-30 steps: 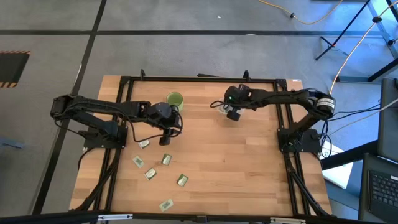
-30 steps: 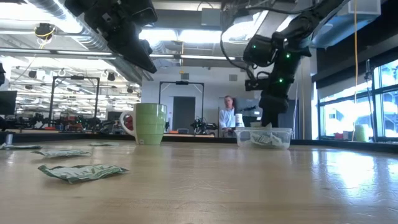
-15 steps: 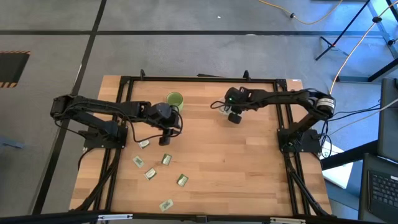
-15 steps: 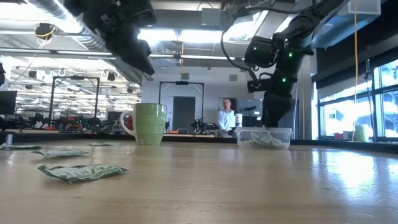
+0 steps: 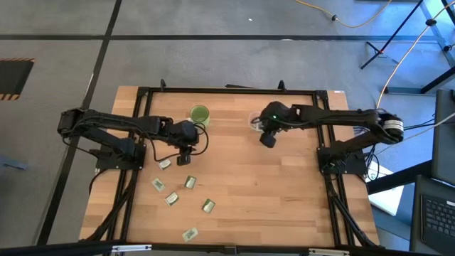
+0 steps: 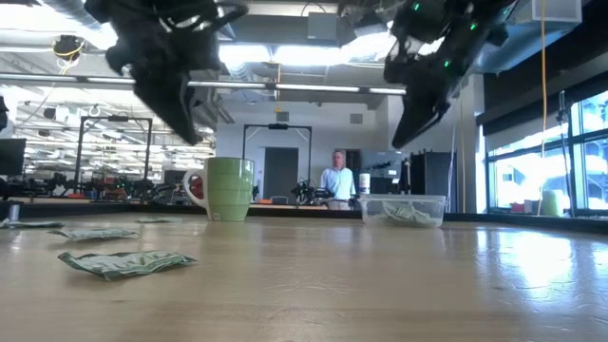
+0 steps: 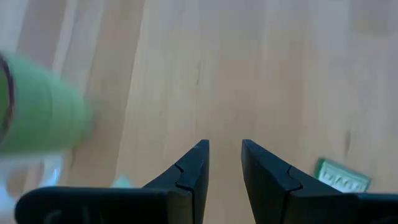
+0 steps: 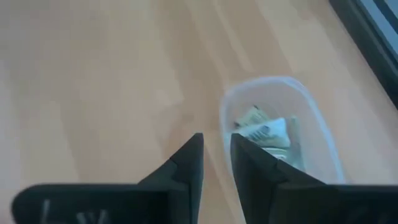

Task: Pick and place items into bin
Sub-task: Put the white stevia packet into the transparent bin

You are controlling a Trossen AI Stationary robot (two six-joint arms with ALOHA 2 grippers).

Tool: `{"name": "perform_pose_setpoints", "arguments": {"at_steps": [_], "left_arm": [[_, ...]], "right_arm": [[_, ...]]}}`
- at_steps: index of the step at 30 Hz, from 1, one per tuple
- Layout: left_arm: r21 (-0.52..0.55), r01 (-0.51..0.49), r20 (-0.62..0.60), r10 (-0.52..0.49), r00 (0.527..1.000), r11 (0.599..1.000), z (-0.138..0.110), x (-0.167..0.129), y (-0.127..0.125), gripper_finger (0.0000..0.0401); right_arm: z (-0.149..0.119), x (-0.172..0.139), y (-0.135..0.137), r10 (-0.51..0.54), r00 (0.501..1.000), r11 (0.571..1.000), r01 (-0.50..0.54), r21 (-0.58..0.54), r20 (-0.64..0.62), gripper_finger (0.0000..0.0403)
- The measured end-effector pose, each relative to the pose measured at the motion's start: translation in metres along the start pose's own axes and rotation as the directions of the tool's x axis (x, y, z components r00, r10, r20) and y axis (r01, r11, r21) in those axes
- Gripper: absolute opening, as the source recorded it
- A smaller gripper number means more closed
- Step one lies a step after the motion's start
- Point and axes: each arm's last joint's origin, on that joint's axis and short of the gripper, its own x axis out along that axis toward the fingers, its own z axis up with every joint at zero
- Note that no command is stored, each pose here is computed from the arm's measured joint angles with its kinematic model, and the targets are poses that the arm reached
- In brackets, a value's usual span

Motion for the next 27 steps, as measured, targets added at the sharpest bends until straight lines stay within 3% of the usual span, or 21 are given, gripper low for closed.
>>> {"name": "perform_pose_setpoints", "arguments": {"at_steps": [5, 8, 11, 18, 27], "left_arm": [[-0.050, -0.022, -0.081, 0.018, 0.997, 0.999, -0.020, 0.013, 0.001, 0.0088], [-0.103, -0.105, -0.130, 0.091, 0.987, 0.989, -0.035, 0.022, 0.004, 0.0088], [-0.199, -0.206, -0.161, 0.175, 0.971, 0.958, -0.046, 0.028, 0.007, 0.0088], [-0.330, -0.310, -0.179, 0.264, 0.948, 0.891, -0.062, 0.037, 0.010, 0.0088], [-0.438, -0.375, -0.184, 0.326, 0.927, 0.817, -0.074, 0.045, 0.017, 0.0088]], "right_arm": [[0.000, -0.014, 0.020, 0.055, 0.997, 0.998, -0.054, -0.034, 0.053, 0.0085], [0.001, -0.016, 0.028, 0.078, 0.994, 0.996, -0.074, -0.057, 0.074, 0.0085], [0.002, -0.017, 0.032, 0.087, 0.992, 0.995, -0.082, -0.064, 0.091, 0.0085], [0.003, -0.017, 0.032, 0.088, 0.991, 0.995, -0.082, -0.064, 0.097, 0.0085], [0.005, -0.017, 0.032, 0.092, 0.989, 0.994, -0.085, -0.062, 0.119, 0.0085]]}}
